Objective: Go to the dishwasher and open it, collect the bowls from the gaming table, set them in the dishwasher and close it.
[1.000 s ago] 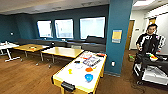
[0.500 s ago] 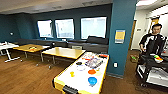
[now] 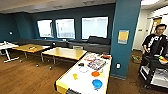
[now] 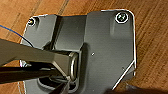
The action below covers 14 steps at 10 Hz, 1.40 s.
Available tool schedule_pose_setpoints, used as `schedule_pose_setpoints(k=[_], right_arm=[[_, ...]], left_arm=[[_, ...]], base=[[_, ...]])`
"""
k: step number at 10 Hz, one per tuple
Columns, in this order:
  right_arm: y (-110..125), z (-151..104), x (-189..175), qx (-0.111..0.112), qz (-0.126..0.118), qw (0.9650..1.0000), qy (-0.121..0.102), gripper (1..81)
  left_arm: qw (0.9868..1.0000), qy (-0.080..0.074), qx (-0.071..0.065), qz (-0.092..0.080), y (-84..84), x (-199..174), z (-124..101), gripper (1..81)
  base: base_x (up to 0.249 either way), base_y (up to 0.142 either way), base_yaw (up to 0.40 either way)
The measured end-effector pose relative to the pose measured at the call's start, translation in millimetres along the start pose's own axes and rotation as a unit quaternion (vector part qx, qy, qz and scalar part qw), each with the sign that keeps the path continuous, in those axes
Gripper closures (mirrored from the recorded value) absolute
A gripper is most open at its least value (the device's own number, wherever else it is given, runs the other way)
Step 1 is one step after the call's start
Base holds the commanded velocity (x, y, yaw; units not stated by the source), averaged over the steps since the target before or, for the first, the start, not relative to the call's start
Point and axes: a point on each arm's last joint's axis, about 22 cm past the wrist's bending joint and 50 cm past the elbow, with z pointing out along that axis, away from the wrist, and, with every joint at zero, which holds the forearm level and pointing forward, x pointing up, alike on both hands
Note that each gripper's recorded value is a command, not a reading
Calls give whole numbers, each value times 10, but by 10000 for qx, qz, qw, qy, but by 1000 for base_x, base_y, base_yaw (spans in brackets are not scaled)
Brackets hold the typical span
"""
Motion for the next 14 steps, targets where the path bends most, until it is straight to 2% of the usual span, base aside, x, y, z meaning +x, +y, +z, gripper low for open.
schedule_pose_setpoints(k=[1,3,6,8,14], right_arm=[[-42,10,22,33,1,10000,22,10],[39,-13,-35,-23,2,10000,-19,10],[-20,2,-20,14,3,10000,-8,10],[37,-11,-25,-22,0,10000,-12,10],[17,-7,-28,-10,3,10000,-10,10]], left_arm=[[10000,9,14,3,-16,18,-1,10],[10000,1,-24,2,40,10,10,10],[10000,5,-1,4,3,14,1,10],[10000,5,3,4,1,13,2,10],[10000,7,-1,5,6,8,1,10]], base=[[115,143,0],[116,143,0],[116,142,0],[119,132,0],[135,118,0]])
